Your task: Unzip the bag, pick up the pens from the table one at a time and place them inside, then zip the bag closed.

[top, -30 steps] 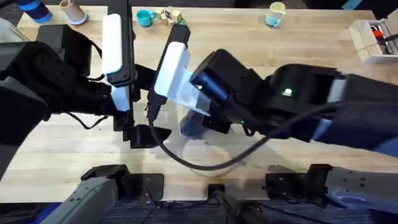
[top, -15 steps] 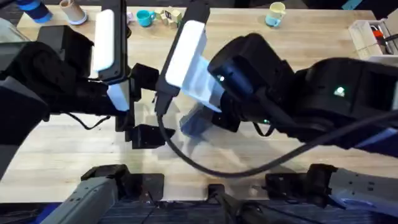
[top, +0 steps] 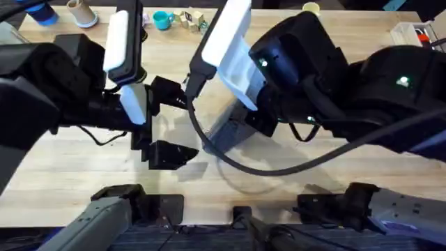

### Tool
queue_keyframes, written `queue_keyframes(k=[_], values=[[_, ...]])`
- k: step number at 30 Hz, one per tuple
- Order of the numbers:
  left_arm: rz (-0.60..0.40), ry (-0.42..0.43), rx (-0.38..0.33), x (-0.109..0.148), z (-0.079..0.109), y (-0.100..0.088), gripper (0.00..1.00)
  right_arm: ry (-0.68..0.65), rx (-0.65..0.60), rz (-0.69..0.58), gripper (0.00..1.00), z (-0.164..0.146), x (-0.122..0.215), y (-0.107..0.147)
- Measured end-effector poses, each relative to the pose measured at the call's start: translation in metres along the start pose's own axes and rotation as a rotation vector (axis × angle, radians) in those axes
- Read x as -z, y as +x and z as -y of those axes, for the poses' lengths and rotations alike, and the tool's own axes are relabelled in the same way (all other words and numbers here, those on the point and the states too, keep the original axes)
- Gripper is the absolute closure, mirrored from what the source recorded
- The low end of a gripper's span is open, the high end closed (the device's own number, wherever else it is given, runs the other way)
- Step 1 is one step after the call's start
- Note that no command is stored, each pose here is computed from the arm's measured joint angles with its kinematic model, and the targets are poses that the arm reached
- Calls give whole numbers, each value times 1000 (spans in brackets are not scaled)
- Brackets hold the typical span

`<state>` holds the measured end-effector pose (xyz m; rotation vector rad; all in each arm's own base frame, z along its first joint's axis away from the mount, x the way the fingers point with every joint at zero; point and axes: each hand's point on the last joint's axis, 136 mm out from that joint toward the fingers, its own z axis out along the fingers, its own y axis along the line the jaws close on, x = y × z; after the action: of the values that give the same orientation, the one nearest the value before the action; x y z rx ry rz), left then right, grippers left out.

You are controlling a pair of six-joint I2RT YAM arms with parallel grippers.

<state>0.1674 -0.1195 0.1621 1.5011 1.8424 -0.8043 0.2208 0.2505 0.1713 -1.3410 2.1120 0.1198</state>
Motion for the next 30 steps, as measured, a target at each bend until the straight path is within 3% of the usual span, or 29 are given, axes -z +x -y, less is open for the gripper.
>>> queue_keyframes(k=[6,11,17,18,30], values=[[-2,21,27,-4,-5,4,7,-25,-27,-57,971,-4,4,12],[-1,23,28,-5,-7,5,7,-52,-141,-115,949,-12,24,27],[-1,19,24,-5,-8,5,7,-211,-288,-56,82,-41,49,17],[-1,19,24,-5,-8,5,7,-234,-295,-49,30,-45,51,15],[25,22,24,-5,-8,1,7,-356,-362,-64,5,-67,59,13]])
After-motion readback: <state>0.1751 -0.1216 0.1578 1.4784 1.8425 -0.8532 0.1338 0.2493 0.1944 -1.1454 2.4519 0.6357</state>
